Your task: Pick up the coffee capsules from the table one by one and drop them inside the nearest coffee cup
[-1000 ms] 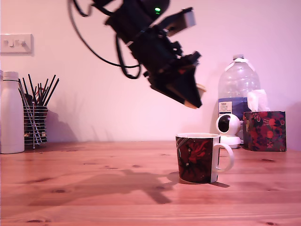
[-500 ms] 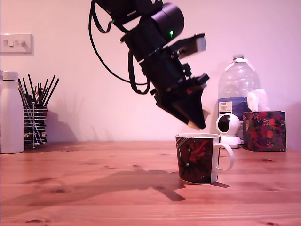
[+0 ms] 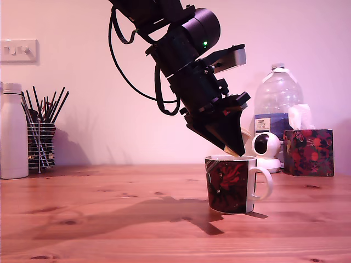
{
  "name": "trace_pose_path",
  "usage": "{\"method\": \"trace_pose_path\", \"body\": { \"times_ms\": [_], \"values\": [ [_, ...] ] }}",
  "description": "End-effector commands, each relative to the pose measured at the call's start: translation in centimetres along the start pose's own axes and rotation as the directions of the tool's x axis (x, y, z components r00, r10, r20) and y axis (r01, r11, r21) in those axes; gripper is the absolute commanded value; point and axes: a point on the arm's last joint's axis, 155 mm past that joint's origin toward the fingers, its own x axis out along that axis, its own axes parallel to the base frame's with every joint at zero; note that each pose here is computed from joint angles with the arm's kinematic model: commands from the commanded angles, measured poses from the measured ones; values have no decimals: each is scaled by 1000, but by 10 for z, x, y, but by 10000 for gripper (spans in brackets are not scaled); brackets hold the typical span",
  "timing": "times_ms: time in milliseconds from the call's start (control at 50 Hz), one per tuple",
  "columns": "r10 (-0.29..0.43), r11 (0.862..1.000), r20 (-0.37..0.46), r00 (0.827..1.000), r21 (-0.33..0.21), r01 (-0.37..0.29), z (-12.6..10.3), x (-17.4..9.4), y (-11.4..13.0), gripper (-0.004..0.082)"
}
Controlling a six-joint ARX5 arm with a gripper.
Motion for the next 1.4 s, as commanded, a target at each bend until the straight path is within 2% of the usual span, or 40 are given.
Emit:
{"method": "trace_pose_path", "body": {
  "times_ms": [0,360,400,480,540,860,960,1040,1120,1220,1380],
  "values": [
    [-8,1000,-16,1000,3,8,-4,9,-1,147],
    [-9,1000,-22,1000,1,9,-6,9,-1,160],
    [-8,1000,-21,1000,0,8,-6,9,-1,213],
    [-1,1000,-25,1000,-11,1,-7,9,0,471],
    [12,999,-30,999,-33,-13,-8,9,2,572],
    [4,1000,-28,1000,-31,-5,-7,8,0,576],
    [-12,1000,-12,1000,-26,12,-2,6,-5,538],
    [-12,1000,-1,1000,-17,12,3,0,-6,436],
    [-13,1000,18,1000,-10,13,9,-9,-7,228],
    [-45,999,38,998,-17,46,15,-19,-13,-13],
    [-109,992,50,993,-53,112,12,-33,-14,-20]
  ]
}}
